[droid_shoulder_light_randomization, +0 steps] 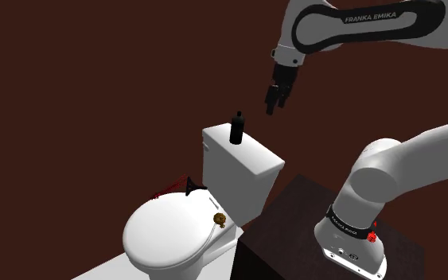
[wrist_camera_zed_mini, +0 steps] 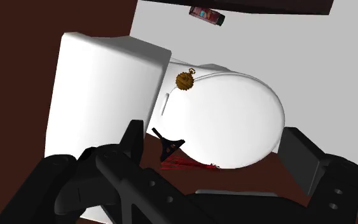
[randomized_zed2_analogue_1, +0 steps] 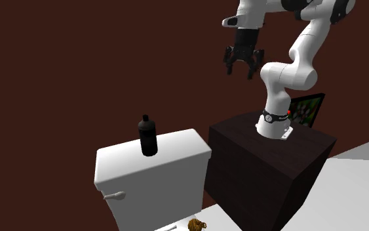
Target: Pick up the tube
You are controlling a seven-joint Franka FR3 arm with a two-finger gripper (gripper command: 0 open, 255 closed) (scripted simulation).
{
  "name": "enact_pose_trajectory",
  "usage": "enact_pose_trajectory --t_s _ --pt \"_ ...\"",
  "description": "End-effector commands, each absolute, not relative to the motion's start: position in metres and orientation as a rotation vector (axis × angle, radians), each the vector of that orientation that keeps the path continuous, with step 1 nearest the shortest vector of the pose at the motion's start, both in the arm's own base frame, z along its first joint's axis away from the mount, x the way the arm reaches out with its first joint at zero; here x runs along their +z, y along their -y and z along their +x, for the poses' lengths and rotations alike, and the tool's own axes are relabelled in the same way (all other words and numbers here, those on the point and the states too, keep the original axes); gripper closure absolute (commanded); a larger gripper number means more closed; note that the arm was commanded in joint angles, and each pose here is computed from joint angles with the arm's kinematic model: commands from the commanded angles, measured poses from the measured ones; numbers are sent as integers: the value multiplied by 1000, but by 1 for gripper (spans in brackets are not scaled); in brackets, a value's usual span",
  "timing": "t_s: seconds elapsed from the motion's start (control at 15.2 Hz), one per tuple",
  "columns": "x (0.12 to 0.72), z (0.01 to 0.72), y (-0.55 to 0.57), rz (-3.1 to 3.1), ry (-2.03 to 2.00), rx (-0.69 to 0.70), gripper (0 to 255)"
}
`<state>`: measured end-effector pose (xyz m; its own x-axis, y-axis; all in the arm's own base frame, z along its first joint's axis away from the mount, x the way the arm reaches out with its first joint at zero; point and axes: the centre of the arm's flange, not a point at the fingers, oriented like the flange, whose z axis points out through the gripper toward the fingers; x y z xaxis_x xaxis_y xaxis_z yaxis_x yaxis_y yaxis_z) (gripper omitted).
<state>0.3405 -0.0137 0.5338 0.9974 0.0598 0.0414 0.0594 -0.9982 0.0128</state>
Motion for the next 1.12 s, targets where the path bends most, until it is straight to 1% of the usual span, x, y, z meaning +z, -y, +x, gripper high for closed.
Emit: enact_pose_trajectory --t_s 0.0,1.06 --pt "512 353 17 3107 -57 130 0" --pt "383 458 86 2899 218 551 0"
